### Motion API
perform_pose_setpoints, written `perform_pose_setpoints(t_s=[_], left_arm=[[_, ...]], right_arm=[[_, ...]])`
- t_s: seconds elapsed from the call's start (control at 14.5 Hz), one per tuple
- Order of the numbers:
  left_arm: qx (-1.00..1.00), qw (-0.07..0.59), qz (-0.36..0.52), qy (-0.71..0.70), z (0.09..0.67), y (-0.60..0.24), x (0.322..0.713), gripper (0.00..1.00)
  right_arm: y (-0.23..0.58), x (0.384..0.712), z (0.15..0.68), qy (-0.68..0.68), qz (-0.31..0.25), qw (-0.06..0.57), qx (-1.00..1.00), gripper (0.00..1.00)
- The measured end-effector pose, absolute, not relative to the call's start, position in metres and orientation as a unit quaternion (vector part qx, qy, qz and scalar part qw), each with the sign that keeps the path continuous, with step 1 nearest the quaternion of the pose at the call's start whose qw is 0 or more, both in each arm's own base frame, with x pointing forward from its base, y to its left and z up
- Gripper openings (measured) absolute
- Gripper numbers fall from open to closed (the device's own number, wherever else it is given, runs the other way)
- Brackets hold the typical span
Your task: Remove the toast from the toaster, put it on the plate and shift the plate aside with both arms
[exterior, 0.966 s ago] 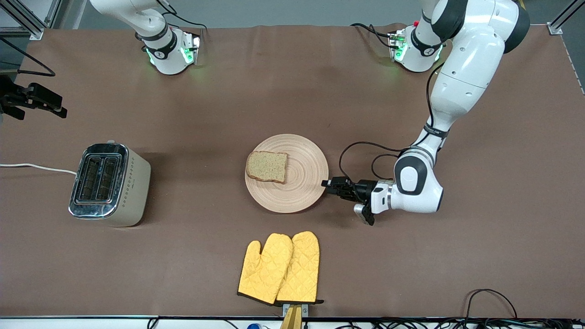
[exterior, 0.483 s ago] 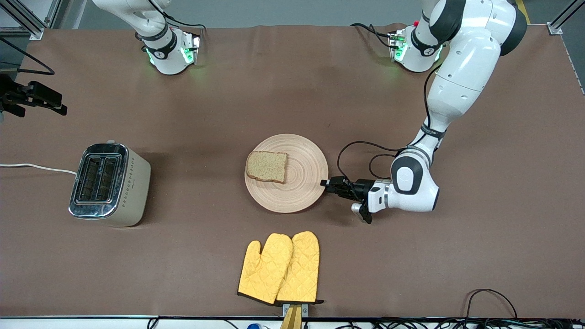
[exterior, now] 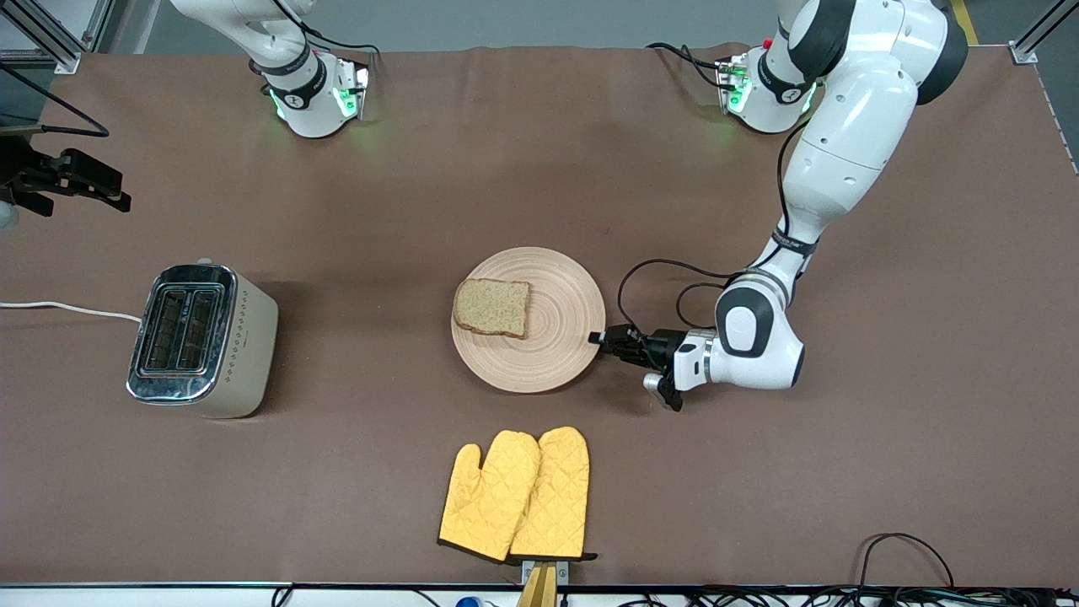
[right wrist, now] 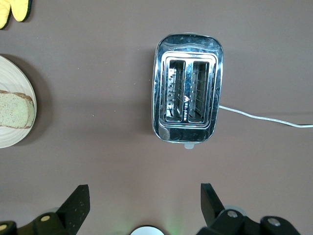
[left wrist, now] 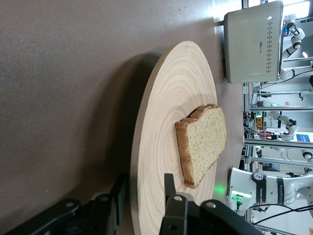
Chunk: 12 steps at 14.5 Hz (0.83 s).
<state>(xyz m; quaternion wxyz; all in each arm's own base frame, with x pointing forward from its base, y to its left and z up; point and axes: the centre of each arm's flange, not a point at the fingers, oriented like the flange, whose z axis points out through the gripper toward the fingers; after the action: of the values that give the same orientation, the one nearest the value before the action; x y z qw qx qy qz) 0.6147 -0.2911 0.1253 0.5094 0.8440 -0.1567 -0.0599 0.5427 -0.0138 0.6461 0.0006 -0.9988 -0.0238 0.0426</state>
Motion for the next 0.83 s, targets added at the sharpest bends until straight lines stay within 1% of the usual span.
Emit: perform_pose_setpoints(t_s=[0.07,0.14,0.21,0.34,0.41,0.48,0.83], left_arm=[[0.844,0.509,-0.062,-0.156,0.122,-0.292,0.613,0.35],[0.845,0.508,-0.064,-0.156,0.119,-0.293,0.612,0.28],[0.845,0.508,-0.066,-0.156,0.117,-0.295,0.61,0.28],[0.845,0.507,-0.07,-0.154,0.115,-0.298,0.608,0.15],[0.847,0.504,-0.072,-0.15,0.115,-0.3,0.607,0.15],[0.849,0.502,-0.072,-0.148,0.115,-0.304,0.606,0.08],[0.854,0.494,-0.06,-0.153,0.124,-0.311,0.611,0.09]], right_arm=[[-0.015,0.544,0.647,-0.023,0.038,0.0,-0.999,1.0],[-0.016,0.545,0.647,-0.022,0.034,0.0,-0.999,1.0],[-0.015,0.546,0.648,-0.023,0.031,0.0,-0.999,1.0],[-0.011,0.546,0.648,-0.027,0.029,0.0,-0.999,1.0],[-0.006,0.546,0.648,-0.031,0.029,0.0,-0.999,1.0],[-0.003,0.546,0.648,-0.034,0.028,0.0,-0.999,1.0],[0.002,0.545,0.647,-0.039,0.036,0.0,-0.999,1.0]])
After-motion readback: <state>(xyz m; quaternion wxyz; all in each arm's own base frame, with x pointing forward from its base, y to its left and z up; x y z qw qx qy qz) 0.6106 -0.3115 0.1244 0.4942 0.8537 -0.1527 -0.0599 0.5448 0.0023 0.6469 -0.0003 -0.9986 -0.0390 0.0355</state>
